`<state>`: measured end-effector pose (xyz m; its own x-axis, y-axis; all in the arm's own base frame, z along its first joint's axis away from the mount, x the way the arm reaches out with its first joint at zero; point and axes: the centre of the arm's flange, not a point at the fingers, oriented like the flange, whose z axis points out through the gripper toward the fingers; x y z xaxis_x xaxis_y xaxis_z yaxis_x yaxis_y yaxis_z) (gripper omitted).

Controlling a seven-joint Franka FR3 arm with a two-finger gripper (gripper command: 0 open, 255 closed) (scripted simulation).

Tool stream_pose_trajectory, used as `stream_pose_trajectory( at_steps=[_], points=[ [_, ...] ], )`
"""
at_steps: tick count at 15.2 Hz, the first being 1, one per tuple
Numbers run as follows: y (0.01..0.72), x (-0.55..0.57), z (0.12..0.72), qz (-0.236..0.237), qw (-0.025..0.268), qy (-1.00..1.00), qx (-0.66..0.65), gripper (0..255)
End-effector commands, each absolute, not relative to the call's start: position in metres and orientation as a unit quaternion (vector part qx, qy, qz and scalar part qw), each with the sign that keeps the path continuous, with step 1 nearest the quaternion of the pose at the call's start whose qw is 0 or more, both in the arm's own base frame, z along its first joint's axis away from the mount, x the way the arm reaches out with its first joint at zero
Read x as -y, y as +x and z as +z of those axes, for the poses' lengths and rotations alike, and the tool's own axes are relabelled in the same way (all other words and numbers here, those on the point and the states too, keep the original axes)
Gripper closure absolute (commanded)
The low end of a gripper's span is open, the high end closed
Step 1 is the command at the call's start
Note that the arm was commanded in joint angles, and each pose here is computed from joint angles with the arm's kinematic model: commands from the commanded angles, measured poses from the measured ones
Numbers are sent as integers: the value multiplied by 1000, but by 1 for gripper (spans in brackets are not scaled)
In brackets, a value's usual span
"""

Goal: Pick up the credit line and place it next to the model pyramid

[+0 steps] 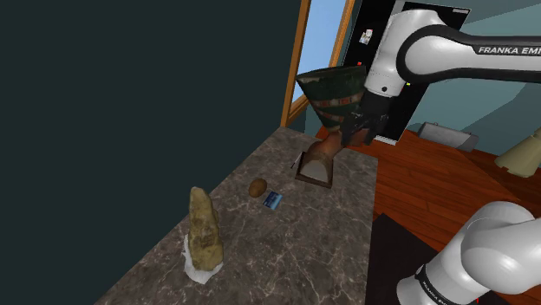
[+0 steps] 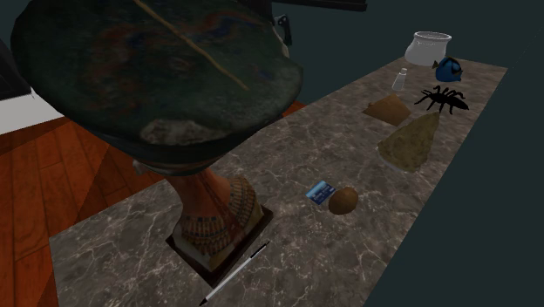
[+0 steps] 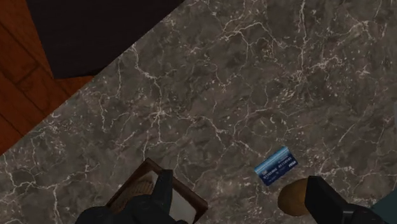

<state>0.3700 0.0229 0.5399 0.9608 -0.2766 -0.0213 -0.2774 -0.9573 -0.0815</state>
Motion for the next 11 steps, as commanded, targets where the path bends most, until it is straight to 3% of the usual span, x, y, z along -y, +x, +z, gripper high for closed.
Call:
stream_pose_trajectory(
  at_steps=[1, 11],
  points=[
    [386, -31, 519, 24, 51, -983, -173, 0],
    [470, -64, 412, 115, 95, -935, -322, 0]
  ],
)
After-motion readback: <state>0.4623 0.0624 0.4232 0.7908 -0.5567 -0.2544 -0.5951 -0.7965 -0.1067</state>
